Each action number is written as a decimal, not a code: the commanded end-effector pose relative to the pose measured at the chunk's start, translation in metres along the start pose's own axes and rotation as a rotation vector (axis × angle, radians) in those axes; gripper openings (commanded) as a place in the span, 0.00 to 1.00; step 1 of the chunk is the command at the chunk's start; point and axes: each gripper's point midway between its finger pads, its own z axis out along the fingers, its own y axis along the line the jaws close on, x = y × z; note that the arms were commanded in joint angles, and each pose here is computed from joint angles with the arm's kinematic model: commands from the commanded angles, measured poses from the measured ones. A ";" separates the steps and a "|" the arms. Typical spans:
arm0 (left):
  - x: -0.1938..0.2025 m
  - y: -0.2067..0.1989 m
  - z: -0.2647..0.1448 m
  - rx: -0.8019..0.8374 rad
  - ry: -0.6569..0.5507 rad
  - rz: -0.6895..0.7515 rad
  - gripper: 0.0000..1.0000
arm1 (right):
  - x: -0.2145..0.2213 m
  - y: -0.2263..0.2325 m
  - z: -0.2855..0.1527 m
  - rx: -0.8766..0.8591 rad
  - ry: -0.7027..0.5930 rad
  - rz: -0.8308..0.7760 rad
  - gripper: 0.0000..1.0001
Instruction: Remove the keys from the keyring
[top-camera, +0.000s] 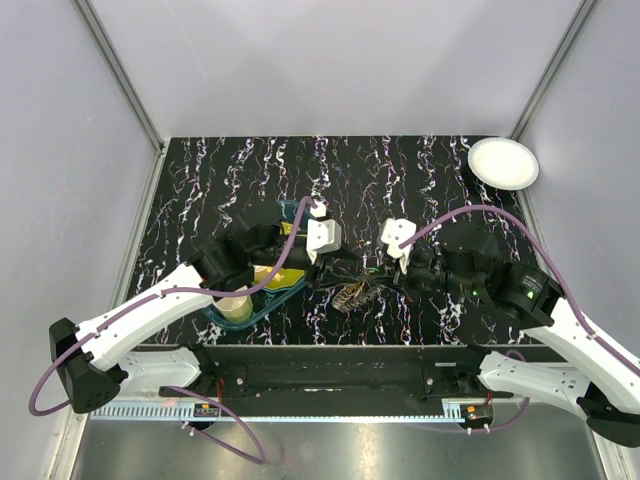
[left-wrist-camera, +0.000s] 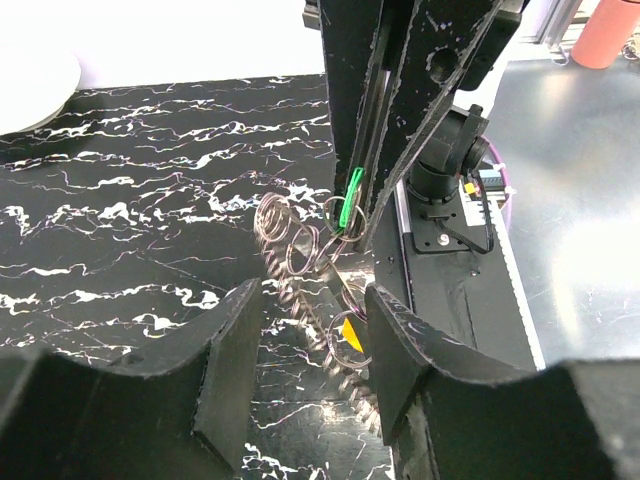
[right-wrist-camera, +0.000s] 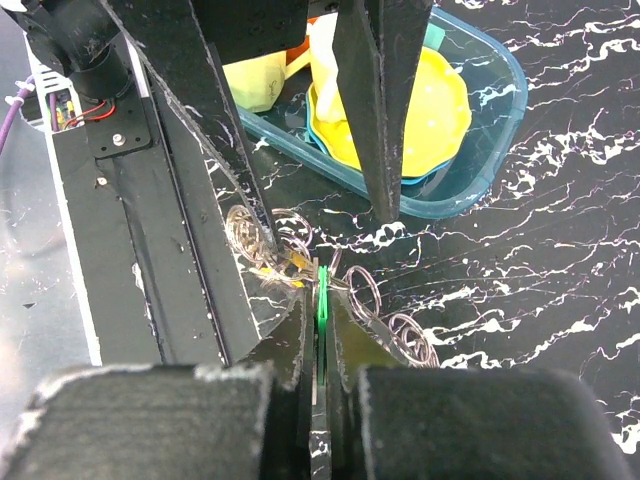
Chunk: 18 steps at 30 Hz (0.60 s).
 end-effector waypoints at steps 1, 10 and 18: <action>-0.026 -0.007 -0.002 0.036 -0.073 0.040 0.47 | -0.028 0.000 -0.003 -0.011 -0.108 -0.037 0.00; -0.030 -0.006 -0.001 0.031 -0.102 0.030 0.44 | -0.026 0.005 -0.001 -0.038 -0.118 -0.045 0.00; -0.023 -0.009 0.002 0.058 -0.071 -0.001 0.34 | -0.030 0.004 -0.003 -0.029 -0.139 -0.045 0.00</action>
